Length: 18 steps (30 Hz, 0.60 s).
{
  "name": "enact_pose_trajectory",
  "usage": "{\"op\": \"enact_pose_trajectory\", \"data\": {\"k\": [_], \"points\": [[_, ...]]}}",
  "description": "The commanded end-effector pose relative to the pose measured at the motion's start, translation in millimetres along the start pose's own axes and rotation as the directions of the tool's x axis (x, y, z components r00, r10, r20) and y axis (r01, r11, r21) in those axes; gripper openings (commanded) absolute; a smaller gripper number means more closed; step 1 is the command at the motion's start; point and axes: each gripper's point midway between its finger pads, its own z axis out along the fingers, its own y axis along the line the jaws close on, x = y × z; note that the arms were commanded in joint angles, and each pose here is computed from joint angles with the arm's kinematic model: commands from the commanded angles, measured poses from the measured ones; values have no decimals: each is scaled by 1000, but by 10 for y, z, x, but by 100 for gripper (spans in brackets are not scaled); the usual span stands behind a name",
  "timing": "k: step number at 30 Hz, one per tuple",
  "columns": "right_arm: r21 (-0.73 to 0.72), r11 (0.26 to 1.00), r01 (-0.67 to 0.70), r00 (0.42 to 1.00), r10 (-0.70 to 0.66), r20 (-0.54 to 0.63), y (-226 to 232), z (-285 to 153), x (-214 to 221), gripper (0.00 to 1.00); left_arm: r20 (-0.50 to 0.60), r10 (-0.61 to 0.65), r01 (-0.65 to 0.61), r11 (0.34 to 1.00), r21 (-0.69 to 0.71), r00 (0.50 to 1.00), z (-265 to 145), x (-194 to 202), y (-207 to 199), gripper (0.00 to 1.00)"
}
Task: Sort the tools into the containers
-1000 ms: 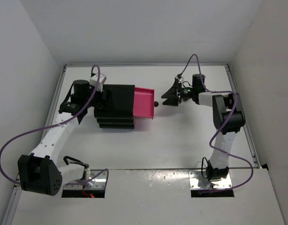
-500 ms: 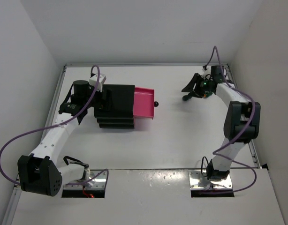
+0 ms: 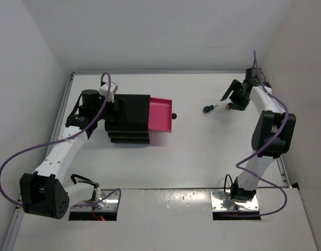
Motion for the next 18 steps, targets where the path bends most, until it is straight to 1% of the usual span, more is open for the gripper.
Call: {"op": "enact_pose_trajectory", "data": {"k": [1,2,3,5,7,9,11,13,17,18], "points": [[-28,991,-132,989,129,-70,-54,25,9,85,-220,-39,48,998,37,975,-5,657,-129,99],[7,989,-146,988,147,-42,-123,63,-21,97,-212,-37,46,998,37,977,-22,634,-130,99],[11,988,-152,988,152,1,-135,73,-95,100,-211,-37,46,998,37,977,-22,634,-130,99],[43,984,-172,983,169,72,-185,43,-236,100,-212,-37,44,999,28,977,-36,655,-118,99],[67,978,-196,977,189,96,-196,98,-370,100,-212,-37,44,999,28,977,-36,655,-118,99],[111,970,-215,976,209,64,-209,174,-345,100,-203,-36,42,999,28,978,-28,634,-115,99],[123,964,-237,971,230,68,-208,288,-436,100,-203,-36,42,999,28,978,-28,634,-115,99],[151,954,-259,964,245,105,-250,324,-535,100,-203,-36,42,999,28,978,-28,634,-115,99],[208,933,-293,956,281,89,-293,438,-507,100,-212,-37,44,999,28,977,-25,676,-118,99],[216,928,-304,952,294,81,-299,465,-494,98,-212,-37,44,999,28,977,-25,676,-118,99]]}}
